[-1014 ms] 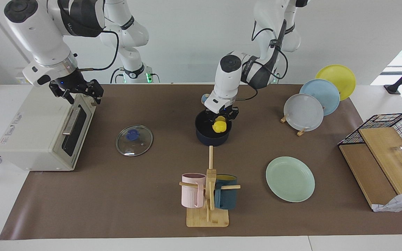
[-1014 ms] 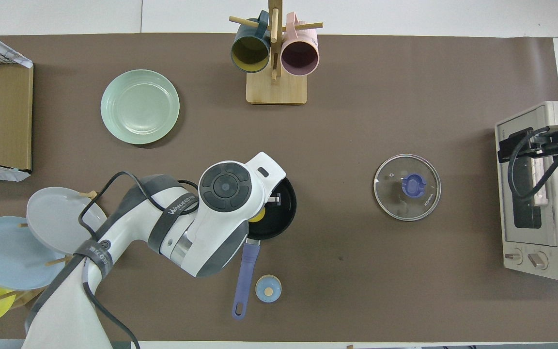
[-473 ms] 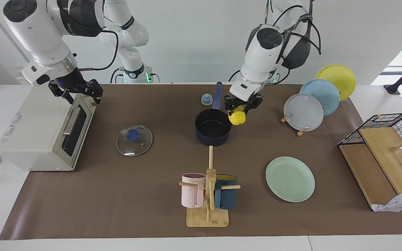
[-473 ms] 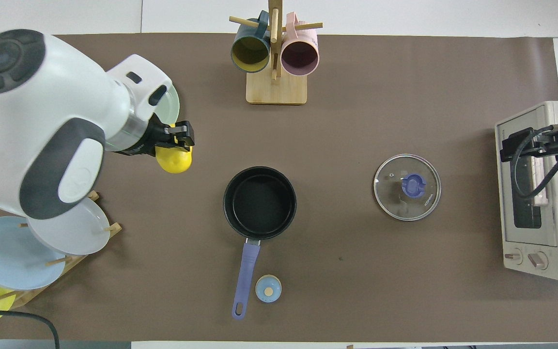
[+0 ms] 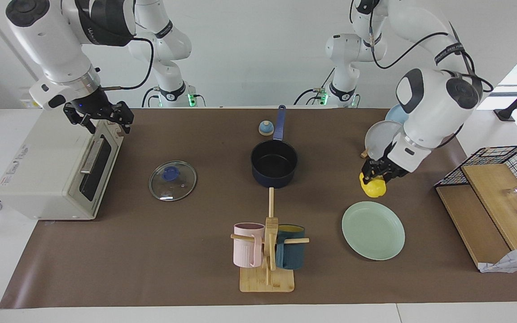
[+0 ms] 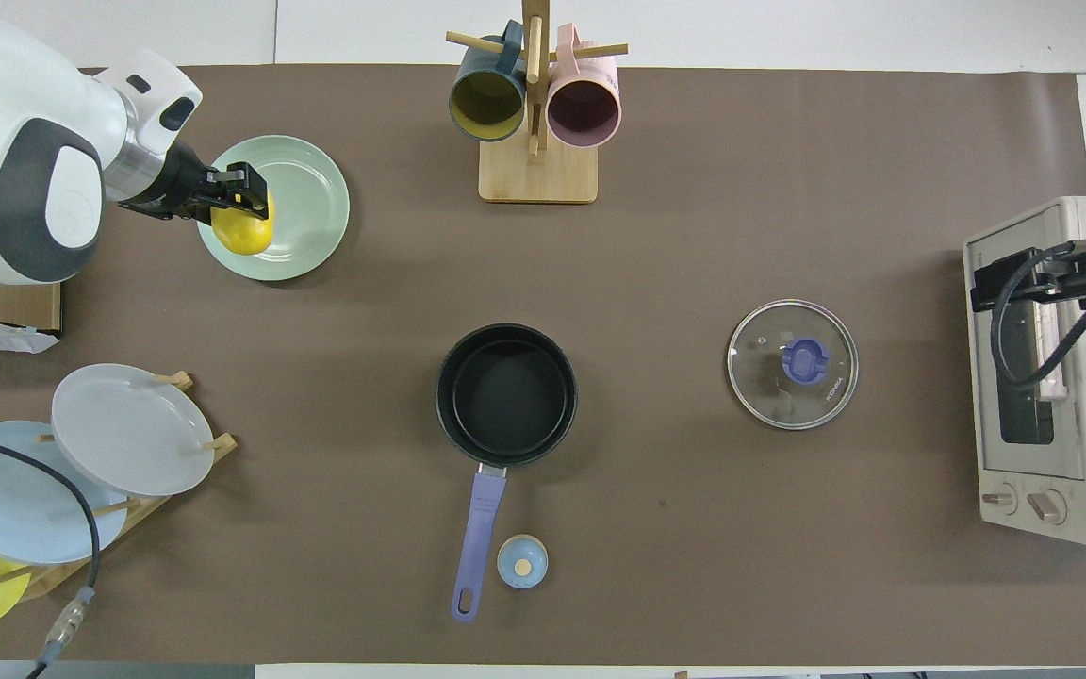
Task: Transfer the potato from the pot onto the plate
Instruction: 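Lower the potato onto the green plate and open the left gripper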
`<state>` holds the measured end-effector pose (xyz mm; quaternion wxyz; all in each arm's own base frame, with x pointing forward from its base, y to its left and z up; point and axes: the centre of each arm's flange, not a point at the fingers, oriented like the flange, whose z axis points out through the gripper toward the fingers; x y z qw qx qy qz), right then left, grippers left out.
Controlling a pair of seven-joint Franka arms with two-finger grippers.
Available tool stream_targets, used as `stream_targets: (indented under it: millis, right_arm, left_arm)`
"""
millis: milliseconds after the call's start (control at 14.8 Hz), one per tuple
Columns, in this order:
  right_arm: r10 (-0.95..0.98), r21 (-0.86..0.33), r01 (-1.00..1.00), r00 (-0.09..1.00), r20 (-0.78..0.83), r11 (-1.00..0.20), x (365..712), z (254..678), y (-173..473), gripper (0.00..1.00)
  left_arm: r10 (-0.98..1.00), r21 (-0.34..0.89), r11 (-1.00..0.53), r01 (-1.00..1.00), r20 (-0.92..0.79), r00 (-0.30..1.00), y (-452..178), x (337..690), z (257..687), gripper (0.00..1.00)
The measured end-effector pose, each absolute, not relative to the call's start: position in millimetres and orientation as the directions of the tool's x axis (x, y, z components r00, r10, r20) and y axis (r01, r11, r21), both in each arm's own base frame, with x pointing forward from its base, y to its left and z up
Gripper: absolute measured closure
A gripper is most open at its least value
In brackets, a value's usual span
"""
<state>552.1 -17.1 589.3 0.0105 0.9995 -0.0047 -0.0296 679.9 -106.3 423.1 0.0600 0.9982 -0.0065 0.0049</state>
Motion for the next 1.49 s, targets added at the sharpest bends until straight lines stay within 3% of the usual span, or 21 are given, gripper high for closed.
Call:
stream_targets:
  millis: [271,812,947,1082,1488]
  right_arm:
    - [-0.01,0.021,-0.009,0.998,-0.056,-1.0,552.4,590.8,-17.0,0.0]
    - [-0.01,0.021,-0.009,0.998,-0.055,-1.0,552.4,591.2,-16.8,0.0]
    - [-0.01,0.021,-0.008,0.998,-0.055,-1.0,552.4,591.3,-16.8,0.0]
    - [-0.01,0.021,-0.008,0.998,-0.054,-1.0,552.4,591.3,-16.8,0.0]
    - [-0.01,0.021,-0.008,0.998,-0.054,-1.0,552.5,591.5,-16.8,0.0]
  left_arm:
    - [-0.066,0.057,-0.996,-0.069,0.051,0.997,-101.7,706.0,366.0,0.39]
    - [-0.115,0.045,-0.992,-0.118,0.048,0.992,-103.4,701.7,342.9,0.38]
    - [-0.12,0.044,-0.992,-0.122,0.05,0.992,-103.8,701.7,344.3,0.21]
    - [-0.118,0.043,-0.992,-0.121,0.066,0.991,-101.6,701.9,356.7,0.01]
    - [-0.058,0.039,-0.997,-0.061,0.08,0.995,-75.5,670.5,476.4,0.0]
